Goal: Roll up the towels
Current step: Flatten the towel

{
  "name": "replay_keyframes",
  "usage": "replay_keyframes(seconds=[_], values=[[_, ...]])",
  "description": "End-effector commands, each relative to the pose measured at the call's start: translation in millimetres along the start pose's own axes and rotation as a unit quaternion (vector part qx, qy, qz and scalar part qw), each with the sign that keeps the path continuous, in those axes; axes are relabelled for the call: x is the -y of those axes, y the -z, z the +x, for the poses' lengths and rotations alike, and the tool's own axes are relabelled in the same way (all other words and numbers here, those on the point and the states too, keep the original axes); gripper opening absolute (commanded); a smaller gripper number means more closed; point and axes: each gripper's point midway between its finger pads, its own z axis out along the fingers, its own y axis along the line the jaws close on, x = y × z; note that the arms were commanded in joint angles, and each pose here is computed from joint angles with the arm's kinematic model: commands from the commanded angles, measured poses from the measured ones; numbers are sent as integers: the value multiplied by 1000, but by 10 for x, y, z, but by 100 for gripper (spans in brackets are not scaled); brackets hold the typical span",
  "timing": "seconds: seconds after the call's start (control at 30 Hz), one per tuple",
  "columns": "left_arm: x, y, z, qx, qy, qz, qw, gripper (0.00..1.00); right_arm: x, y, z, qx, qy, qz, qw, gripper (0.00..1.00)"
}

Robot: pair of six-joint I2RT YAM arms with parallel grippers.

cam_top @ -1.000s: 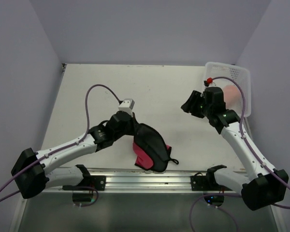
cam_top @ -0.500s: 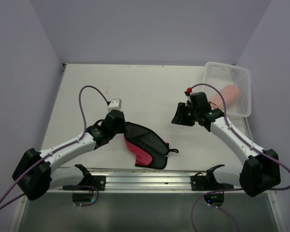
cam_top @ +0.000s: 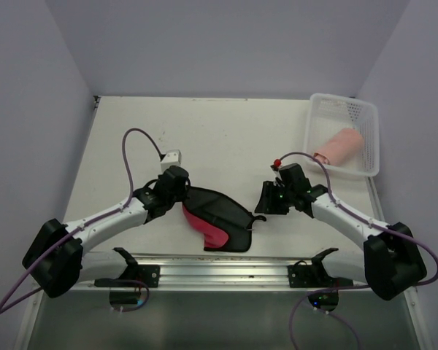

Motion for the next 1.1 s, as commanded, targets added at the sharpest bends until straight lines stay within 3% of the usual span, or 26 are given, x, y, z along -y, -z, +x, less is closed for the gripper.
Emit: replay_keyframes(seconds=[0.0,0.37,0.63,1.07], values=[[-37,-21,-64,13,-3,-10,1000,0,-175,24,-158,35,2,-41,999,45],[-174,-8,27,2,-14,-35,999,0,-54,30,-95,44,-11,-19,999,46],[-139,28,50,-1,-5,-17,1000,0,34,96,-198,103,-115,7,988,57],[-106,39,102,0,-2,5,1000,0,10,90,-164,118,-258,-10,959,68]])
